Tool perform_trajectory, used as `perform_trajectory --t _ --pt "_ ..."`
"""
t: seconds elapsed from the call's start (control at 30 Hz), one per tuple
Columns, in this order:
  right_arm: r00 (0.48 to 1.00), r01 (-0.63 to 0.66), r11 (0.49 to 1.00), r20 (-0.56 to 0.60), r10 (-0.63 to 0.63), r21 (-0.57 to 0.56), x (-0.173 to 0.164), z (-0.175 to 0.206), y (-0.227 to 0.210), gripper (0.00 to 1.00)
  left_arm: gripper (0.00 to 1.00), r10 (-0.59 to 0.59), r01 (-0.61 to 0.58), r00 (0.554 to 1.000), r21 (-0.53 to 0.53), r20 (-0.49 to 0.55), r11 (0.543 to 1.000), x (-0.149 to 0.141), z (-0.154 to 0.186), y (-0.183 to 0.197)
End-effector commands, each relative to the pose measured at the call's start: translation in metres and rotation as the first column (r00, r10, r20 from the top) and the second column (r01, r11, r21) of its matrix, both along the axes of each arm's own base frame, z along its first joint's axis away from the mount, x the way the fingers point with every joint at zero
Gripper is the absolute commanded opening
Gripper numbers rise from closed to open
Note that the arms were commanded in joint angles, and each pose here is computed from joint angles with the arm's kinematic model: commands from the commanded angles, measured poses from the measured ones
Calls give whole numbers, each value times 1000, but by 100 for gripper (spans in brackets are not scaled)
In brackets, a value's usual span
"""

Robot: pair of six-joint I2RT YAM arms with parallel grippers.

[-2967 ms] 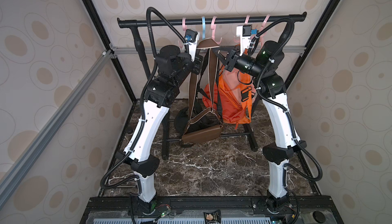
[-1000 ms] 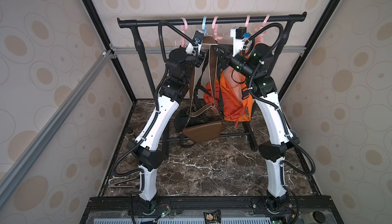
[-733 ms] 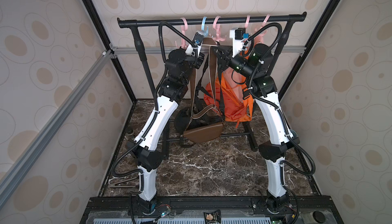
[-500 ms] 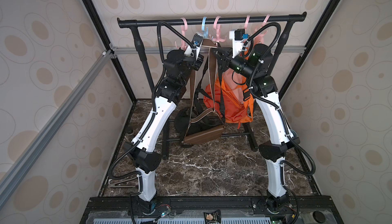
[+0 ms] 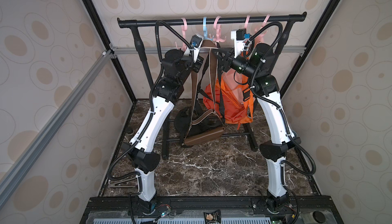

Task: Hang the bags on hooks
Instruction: Hang the bag on the hook.

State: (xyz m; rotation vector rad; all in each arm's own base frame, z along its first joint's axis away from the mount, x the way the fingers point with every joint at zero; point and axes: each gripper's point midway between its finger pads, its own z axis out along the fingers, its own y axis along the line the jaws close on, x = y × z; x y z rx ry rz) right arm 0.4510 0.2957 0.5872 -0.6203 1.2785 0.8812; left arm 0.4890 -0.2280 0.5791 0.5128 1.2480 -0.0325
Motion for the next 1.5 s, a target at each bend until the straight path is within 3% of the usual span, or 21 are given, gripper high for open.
perform_trajectory --t 0.0,0.17,0.3,0.53,0.9,1.17,1.47 --pt "997 50 997 62 -54 59 -13 37 -33 0 0 111 -110 990 9 -85 994 14 -17 40" --pt "996 36 997 73 -42 72 -22 46 -37 0 2 64 -63 993 12 -96 998 9 -18 34" --pt "998 16 996 66 -22 83 -25 47 -35 0 27 14 -12 992 21 -123 1000 7 -26 24" --pt "999 8 997 49 -12 74 -26 44 -34 0 47 -20 25 990 32 -139 999 0 -31 13" --pt "1000 -19 997 -9 19 81 -29 38 -32 4 63 -109 118 982 50 -158 992 -24 -40 -24" --pt "995 -27 997 -96 33 67 -20 18 -25 3 64 -127 144 974 79 -188 986 -32 -58 -40" --pt "992 -10 998 -125 18 63 -26 17 -30 22 66 -152 165 973 60 -172 985 -47 -59 -41"
